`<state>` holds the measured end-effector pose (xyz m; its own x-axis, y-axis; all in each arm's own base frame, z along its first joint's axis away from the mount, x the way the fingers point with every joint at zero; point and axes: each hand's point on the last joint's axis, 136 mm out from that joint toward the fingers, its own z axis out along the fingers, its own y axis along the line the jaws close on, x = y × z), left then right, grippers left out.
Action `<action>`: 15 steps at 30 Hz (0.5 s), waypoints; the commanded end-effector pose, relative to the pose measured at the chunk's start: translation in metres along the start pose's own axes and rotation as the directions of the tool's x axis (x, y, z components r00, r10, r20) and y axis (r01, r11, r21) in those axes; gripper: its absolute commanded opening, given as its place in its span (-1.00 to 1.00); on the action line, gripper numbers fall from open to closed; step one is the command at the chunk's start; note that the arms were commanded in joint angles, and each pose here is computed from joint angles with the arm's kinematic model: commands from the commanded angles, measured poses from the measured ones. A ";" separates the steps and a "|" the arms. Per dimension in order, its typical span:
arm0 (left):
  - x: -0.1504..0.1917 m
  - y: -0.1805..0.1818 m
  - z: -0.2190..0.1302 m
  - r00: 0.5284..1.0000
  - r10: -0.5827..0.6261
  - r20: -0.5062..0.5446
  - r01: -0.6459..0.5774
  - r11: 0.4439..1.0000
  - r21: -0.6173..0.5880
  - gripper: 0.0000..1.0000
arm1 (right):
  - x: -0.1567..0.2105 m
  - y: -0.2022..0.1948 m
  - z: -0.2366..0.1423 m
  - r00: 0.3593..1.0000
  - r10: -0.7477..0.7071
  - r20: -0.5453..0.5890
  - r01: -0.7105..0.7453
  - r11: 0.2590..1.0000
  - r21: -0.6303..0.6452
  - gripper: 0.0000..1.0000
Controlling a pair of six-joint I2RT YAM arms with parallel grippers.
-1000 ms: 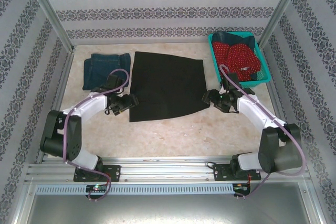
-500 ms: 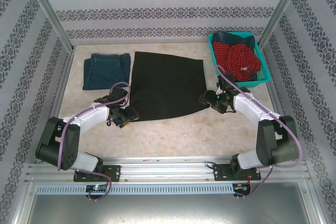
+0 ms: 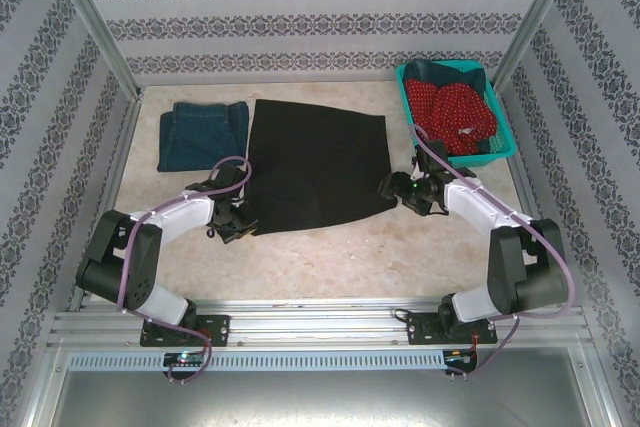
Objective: Fold and stack the skirts
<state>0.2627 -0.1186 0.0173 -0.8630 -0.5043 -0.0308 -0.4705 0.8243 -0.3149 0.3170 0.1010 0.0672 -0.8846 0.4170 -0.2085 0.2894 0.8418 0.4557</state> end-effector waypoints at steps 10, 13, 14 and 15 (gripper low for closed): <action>-0.009 -0.026 -0.007 0.998 0.061 0.034 -0.063 0.996 0.068 -1.00 | -0.026 0.021 0.038 0.992 -0.125 -0.031 0.123 0.990 -0.065 -0.45; -0.016 -0.023 -0.023 0.996 0.055 0.066 -0.059 0.996 0.061 -1.00 | -0.041 0.044 0.022 0.975 -0.218 0.044 0.221 0.972 -0.083 -0.71; -0.019 -0.022 -0.030 0.995 0.051 0.087 -0.056 0.996 0.062 -1.00 | -0.045 0.054 0.014 0.964 -0.257 0.073 0.263 0.961 -0.085 -0.77; -0.023 -0.021 -0.038 0.993 0.046 0.109 -0.054 0.996 0.071 -1.00 | -0.048 0.064 0.009 0.951 -0.295 0.097 0.304 0.948 -0.094 -0.84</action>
<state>0.2757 -0.1231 0.0331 -0.8687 -0.4896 -0.0756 -0.4354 0.8273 -0.3549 0.3567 0.1230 0.0518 -0.9307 0.2734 -0.2431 0.1404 0.8805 0.4527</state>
